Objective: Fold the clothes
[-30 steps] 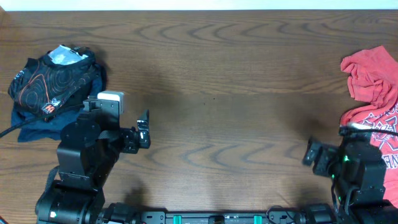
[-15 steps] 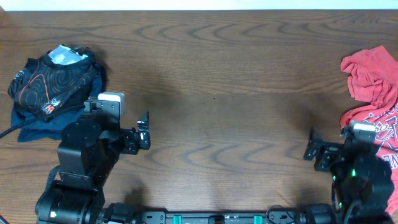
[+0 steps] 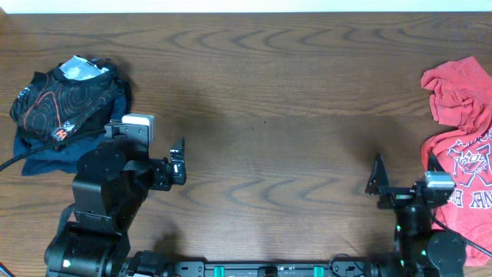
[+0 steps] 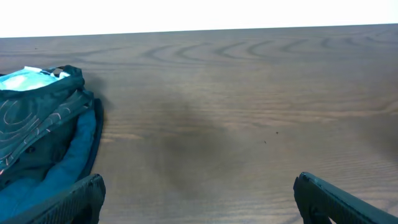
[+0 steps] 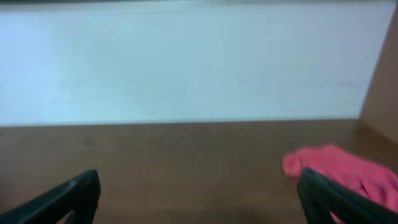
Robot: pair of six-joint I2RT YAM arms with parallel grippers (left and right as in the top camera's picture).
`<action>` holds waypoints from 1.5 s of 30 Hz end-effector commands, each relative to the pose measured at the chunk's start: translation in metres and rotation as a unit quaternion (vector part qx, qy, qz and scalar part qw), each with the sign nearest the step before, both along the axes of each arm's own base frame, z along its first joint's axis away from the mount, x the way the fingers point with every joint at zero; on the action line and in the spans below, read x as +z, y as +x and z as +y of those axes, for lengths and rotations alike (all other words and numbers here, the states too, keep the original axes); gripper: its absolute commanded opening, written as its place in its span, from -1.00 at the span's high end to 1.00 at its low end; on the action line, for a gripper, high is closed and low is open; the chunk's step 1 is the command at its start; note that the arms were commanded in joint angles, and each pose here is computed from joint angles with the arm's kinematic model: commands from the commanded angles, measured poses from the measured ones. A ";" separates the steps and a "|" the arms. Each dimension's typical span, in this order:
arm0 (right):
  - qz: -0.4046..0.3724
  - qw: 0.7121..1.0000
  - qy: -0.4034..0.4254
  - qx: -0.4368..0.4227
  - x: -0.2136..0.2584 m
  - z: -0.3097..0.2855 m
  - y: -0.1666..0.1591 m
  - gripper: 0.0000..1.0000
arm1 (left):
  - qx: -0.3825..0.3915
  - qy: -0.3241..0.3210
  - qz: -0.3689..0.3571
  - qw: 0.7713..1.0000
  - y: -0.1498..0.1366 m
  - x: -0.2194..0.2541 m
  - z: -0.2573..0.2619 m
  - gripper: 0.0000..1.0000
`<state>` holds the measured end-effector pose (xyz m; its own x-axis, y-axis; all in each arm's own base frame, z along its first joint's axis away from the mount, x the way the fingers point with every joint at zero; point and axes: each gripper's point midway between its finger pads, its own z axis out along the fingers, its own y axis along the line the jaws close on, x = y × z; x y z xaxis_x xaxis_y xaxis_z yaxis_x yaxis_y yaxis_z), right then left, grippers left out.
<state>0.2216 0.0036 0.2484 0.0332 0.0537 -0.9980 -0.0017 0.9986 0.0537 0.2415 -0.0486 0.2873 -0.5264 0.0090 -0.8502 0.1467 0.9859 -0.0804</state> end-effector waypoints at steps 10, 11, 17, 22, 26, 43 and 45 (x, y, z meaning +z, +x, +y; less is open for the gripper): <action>0.011 0.996 -0.054 0.066 -0.072 0.023 0.024 -0.98 | 0.007 -0.002 0.001 1.000 0.000 0.000 0.002 -0.96; 0.025 0.995 -0.060 0.072 -0.080 0.025 0.023 -0.98 | 0.007 -0.002 0.001 1.000 0.000 0.000 0.002 -0.96; 0.044 0.994 -0.061 0.079 -0.089 0.027 0.023 -0.98 | 0.007 -0.002 0.002 1.000 0.000 -0.001 0.002 -0.96; 0.044 0.994 -0.061 0.079 -0.089 0.027 0.023 -0.98 | 0.007 -0.002 0.002 1.000 0.000 -0.001 0.002 -0.96; 0.044 0.994 -0.061 0.079 -0.089 0.027 0.023 -0.99 | 0.007 -0.002 0.002 1.000 0.000 -0.001 0.002 -0.96; 0.044 0.994 -0.061 0.079 -0.089 0.027 0.023 -0.99 | 0.007 -0.002 0.002 1.000 0.000 -0.001 0.002 -0.96; 0.044 0.994 -0.061 0.079 -0.089 0.027 0.023 -0.98 | 0.007 -0.002 0.002 1.000 0.000 -0.001 0.002 -0.96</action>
<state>0.2445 0.0308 0.1585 -0.0596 -0.0598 -0.9964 -0.1554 0.9866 -0.0499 0.2415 -0.0486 0.2871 -0.5267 0.0090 -0.8500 0.1467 0.9859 -0.0804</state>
